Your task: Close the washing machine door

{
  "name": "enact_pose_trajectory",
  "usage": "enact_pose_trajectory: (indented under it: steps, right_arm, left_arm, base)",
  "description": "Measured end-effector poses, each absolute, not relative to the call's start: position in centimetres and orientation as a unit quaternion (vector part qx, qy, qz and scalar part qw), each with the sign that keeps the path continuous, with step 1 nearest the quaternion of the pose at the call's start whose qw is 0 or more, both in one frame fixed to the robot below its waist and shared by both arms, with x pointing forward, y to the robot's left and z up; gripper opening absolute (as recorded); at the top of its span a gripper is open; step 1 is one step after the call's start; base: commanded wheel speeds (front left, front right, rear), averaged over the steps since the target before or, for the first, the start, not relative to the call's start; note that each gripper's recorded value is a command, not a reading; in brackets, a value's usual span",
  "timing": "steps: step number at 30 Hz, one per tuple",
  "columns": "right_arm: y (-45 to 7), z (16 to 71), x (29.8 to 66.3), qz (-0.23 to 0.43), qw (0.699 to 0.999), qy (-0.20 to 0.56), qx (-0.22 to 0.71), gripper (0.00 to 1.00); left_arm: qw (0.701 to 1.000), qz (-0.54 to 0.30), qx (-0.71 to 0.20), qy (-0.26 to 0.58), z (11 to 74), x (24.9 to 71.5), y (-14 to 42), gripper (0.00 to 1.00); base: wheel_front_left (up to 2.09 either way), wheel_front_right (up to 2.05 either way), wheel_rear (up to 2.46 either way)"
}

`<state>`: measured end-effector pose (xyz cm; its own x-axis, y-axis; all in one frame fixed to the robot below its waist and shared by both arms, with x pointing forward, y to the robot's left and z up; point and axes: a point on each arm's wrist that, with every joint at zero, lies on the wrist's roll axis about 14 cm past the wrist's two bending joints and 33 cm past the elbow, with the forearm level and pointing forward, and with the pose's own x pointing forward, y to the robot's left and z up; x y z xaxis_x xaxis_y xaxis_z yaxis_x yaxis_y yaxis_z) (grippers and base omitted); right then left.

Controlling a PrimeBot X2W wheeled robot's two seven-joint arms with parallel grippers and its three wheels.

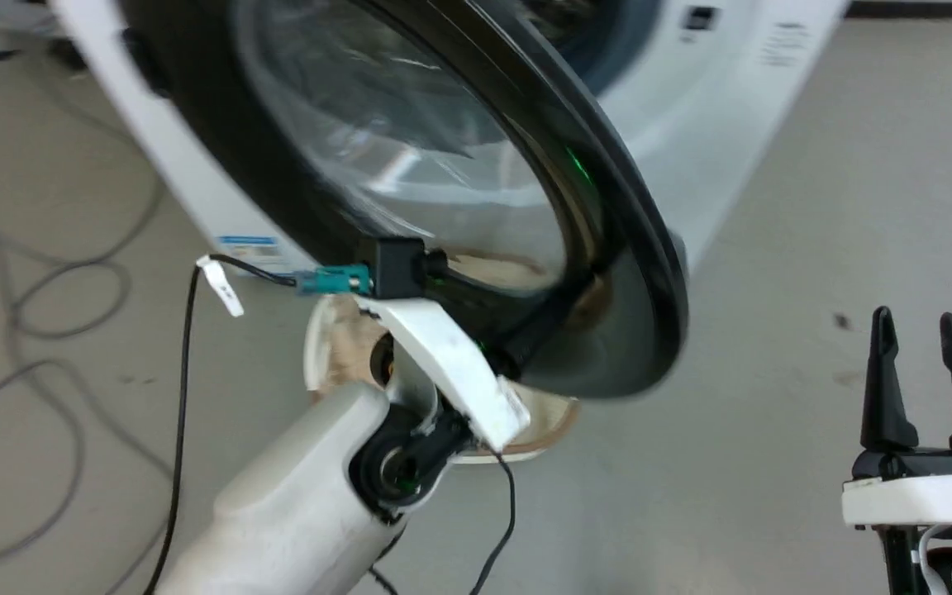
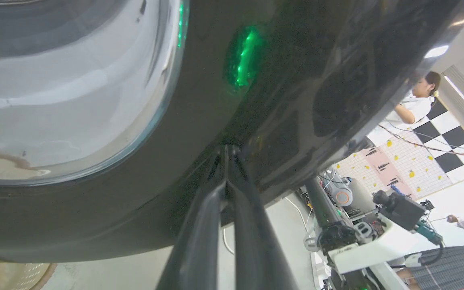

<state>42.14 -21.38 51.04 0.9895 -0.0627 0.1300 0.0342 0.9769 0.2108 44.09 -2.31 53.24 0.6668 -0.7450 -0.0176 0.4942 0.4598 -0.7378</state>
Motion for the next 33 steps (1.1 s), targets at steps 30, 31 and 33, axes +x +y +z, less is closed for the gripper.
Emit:
enact_pose_trajectory:
  steps: [30,31,33]
  right_arm:
    - [-24.7,54.4,38.5,-0.068,0.988,-0.112,0.086,1.0]
    - [-24.6,54.8,38.6,-0.065,0.987,-0.118,0.086,1.0]
    - [-24.2,55.9,38.9,-0.058,0.985,-0.135,0.087,1.0]
  left_arm:
    - [0.944,-0.279,-0.174,-0.004,56.9,49.8,3.3,1.0]
    - [0.952,-0.259,-0.157,-0.036,58.5,50.2,4.5,1.0]
    - [0.964,-0.221,-0.122,-0.084,60.5,49.9,6.7,1.0]
  base:
    - [0.0,0.0,0.0]
    - [0.0,0.0,0.0]
    - [0.0,0.0,0.0]
